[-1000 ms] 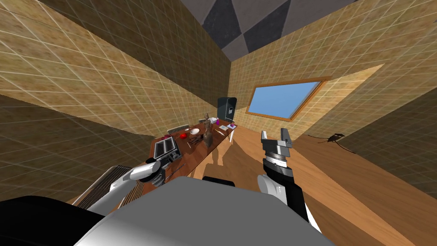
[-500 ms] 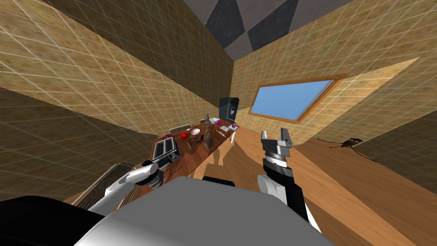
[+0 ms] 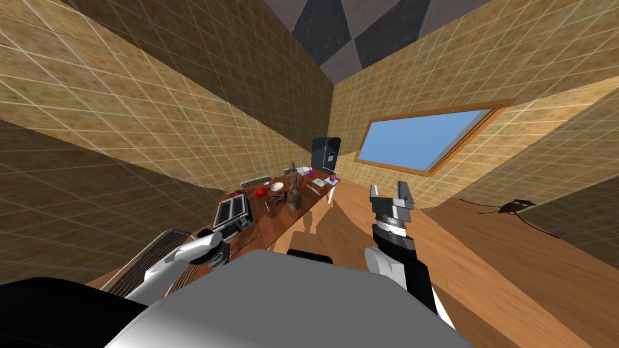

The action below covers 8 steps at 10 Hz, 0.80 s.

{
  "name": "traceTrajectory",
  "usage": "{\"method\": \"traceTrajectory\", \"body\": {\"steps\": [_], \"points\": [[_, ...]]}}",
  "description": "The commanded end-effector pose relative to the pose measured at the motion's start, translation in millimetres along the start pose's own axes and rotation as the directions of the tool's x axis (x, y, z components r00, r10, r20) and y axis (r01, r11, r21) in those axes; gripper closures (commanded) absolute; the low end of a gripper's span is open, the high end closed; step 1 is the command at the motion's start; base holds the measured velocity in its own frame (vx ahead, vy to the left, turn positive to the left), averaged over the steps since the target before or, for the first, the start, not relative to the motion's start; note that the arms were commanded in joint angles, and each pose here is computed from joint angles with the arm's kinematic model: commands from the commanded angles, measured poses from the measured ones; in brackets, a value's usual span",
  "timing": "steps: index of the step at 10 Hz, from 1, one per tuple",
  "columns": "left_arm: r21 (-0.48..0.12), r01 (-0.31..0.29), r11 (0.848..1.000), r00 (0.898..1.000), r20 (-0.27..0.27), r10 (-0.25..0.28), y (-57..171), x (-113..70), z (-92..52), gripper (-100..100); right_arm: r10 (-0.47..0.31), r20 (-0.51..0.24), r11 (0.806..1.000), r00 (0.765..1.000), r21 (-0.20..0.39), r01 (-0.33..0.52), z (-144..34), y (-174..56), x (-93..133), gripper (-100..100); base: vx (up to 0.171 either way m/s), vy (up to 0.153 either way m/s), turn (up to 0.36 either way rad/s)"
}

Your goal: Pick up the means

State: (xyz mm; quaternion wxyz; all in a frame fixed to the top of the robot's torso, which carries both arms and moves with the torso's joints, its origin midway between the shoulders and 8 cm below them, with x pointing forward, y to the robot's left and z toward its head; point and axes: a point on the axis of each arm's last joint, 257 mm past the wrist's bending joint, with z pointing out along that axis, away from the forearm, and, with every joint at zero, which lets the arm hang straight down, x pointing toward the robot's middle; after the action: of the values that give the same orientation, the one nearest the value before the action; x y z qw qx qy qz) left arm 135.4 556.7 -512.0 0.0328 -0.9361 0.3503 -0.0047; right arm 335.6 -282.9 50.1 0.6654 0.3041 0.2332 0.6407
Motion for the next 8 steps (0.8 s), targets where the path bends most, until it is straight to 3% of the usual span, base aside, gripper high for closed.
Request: {"method": "traceTrajectory", "body": {"steps": [1, 4, 5, 6, 8], "points": [[0.000, 0.000, 1.000, 1.000, 0.000, 0.000, 0.0, 0.0, 0.0, 100, 0.000, 0.000, 1.000, 1.000, 0.000, 0.000, 0.0, 0.0, 0.0, 0, 0.000, 0.000, 0.000], [0.001, 0.002, 1.000, 1.000, 0.000, -0.002, -0.3, -0.1, -0.2, 100, 0.000, 0.000, 1.000, 1.000, 0.000, 0.000, 0.0, 0.0, 0.0, 0, 0.000, 0.000, 0.000], [0.001, 0.002, 1.000, 1.000, 0.000, -0.002, -0.3, -0.1, -0.2, 0, 0.000, 0.000, 1.000, 1.000, 0.000, 0.000, 0.0, 0.0, 0.0, 0, 0.000, 0.000, 0.000], [0.000, 0.006, 1.000, 1.000, 0.002, -0.006, -1.5, 8.2, -4.5, 100, 0.000, 0.000, 1.000, 1.000, 0.000, 0.000, 0.0, 0.0, 0.0, 0, -0.073, 0.041, -0.153], [0.000, 0.027, 1.000, 1.000, 0.003, -0.027, -2.1, 12.7, -7.0, 100, 0.000, 0.000, 1.000, 1.000, 0.000, 0.000, 0.1, 0.0, 0.0, 0, -0.088, 0.044, -0.129]]}}
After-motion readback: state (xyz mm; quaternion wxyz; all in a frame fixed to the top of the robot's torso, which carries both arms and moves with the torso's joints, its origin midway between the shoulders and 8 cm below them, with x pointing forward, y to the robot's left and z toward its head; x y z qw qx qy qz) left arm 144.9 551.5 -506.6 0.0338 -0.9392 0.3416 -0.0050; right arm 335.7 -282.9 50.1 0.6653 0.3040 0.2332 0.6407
